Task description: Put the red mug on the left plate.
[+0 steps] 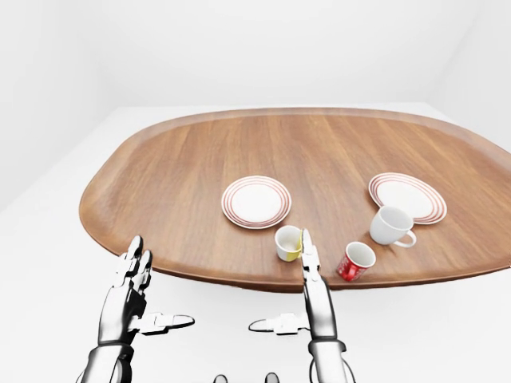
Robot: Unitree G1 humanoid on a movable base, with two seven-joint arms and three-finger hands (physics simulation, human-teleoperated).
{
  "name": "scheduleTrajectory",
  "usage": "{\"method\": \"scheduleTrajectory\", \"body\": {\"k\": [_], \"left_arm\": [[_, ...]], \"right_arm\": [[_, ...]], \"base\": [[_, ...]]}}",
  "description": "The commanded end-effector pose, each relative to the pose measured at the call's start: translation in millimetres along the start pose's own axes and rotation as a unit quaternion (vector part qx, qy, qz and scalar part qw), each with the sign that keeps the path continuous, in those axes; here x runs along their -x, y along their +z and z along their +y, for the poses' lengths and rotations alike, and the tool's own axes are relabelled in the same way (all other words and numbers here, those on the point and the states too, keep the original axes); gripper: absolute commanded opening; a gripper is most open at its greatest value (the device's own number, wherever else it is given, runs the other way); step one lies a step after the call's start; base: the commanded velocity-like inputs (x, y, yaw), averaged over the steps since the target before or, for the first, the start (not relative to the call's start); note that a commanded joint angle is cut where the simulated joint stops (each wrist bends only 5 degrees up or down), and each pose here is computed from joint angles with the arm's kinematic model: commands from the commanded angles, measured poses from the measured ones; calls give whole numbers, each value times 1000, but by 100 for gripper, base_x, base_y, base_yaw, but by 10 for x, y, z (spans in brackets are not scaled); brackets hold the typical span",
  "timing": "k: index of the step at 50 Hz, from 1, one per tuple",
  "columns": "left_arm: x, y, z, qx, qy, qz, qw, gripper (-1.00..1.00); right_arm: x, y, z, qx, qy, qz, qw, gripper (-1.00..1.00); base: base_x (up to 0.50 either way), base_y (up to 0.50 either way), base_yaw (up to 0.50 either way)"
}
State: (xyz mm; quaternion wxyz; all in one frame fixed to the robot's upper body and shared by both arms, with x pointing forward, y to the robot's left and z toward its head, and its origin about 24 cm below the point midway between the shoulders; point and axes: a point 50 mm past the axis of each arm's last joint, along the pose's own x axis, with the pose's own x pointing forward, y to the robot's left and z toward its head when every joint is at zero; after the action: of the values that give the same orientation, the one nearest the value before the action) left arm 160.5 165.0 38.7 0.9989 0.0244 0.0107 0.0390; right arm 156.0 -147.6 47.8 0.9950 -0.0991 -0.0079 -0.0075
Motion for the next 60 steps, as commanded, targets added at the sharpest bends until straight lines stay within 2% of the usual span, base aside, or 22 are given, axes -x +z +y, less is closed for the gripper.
{"method": "scheduleTrajectory", "body": {"k": [1,20,60], "left_arm": [[-2,1,-1,0,0,0,1000,100],[2,3,-1,0,-1,0,1000,100],[-3,0,-1,0,-2,0,1000,100]], "right_arm": [[-6,14,12,6,2,-4,1000,100],[9,5,9,4,7,-1,1000,100],[5,7,22,16,3,-3,1000,100]], "base": [[50,4,0],[50,19,0],[50,5,0]]}}
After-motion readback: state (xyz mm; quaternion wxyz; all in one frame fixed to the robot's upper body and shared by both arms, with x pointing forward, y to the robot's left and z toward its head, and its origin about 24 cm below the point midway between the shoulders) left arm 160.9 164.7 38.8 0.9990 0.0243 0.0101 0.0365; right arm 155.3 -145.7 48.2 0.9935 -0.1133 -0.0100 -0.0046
